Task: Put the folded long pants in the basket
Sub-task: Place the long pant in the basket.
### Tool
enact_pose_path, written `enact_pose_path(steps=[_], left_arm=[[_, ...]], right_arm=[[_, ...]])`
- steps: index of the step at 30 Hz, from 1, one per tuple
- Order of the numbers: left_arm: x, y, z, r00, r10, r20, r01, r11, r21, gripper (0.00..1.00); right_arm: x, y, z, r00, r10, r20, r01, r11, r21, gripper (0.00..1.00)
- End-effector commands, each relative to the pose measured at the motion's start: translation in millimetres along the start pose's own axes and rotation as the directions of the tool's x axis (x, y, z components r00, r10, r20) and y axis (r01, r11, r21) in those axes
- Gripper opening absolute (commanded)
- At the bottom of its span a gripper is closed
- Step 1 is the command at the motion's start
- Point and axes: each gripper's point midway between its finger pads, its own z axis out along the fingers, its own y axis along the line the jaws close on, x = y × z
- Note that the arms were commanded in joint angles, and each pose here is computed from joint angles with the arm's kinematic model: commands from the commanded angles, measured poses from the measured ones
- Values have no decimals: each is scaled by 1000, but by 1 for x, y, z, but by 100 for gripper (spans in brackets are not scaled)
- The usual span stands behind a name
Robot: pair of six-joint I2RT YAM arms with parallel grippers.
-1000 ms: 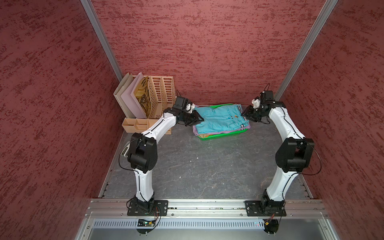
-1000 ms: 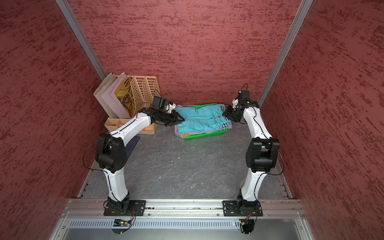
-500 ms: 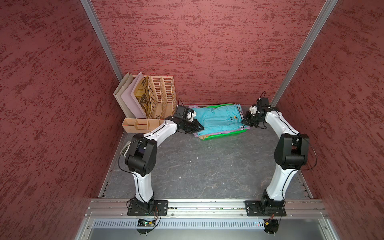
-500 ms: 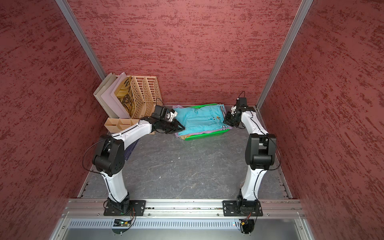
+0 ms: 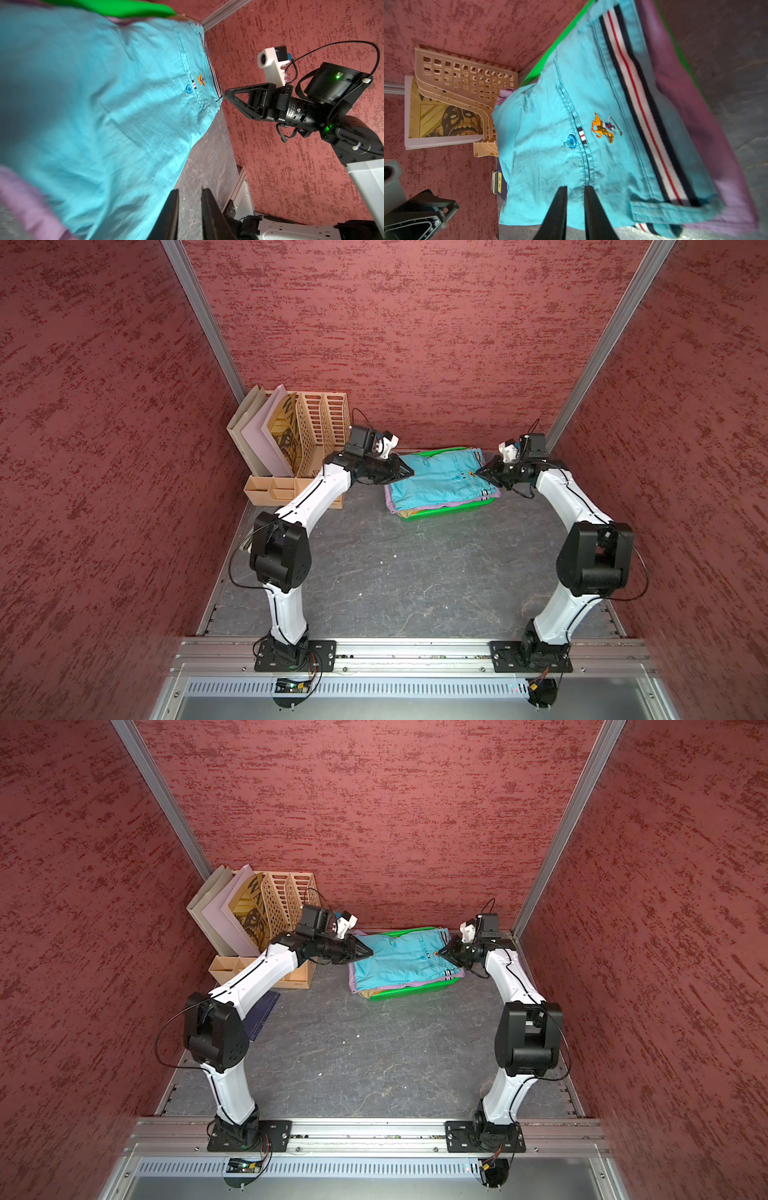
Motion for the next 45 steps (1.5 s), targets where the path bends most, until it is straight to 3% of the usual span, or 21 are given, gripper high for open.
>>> enact_pose_path(steps=[1,6,9,11,15,18,21,29,34,38,42,45], left_arm=[[39,32,41,991,-64,-120,64,998,-4,18],[79,66,58,980,-116,-161,109,993,-52,13],[78,66,49,982,-115,-149,107,992,-61,13],[65,59,38,987,-96,-129,88,994,-63,17],[19,33,12,998,-52,-29,51,998,-29,35],[-19,25,2,997,-68,32,68,998,-3,36],[-52,36,5,990,-113,78,113,994,12,33],[-100,102,40,974,-194,116,204,976,-79,31],[-103,152,56,963,-243,115,259,953,-159,30],[-113,184,39,939,-290,182,325,924,-201,32],[-126,174,21,941,-266,208,305,934,-187,33],[-125,141,8,960,-209,186,239,958,-159,34]], right_arm=[[25,-29,25,996,53,-73,-50,998,32,18],[41,-55,36,992,78,-95,-69,993,92,14],[26,-44,28,998,50,-40,-47,995,86,12],[10,-25,20,999,34,8,-34,999,33,11],[-27,25,10,995,42,95,-28,989,-145,15],[-57,52,14,986,93,135,-54,961,-272,15],[-78,57,36,975,180,131,-130,937,-324,15],[-105,26,113,949,291,121,-249,927,-279,13],[-115,-10,129,927,340,158,-301,926,-230,12],[-114,-32,127,917,359,174,-326,925,-193,12],[-114,-36,115,920,346,185,-313,932,-185,13],[-117,-17,97,935,301,190,-259,942,-215,13]])
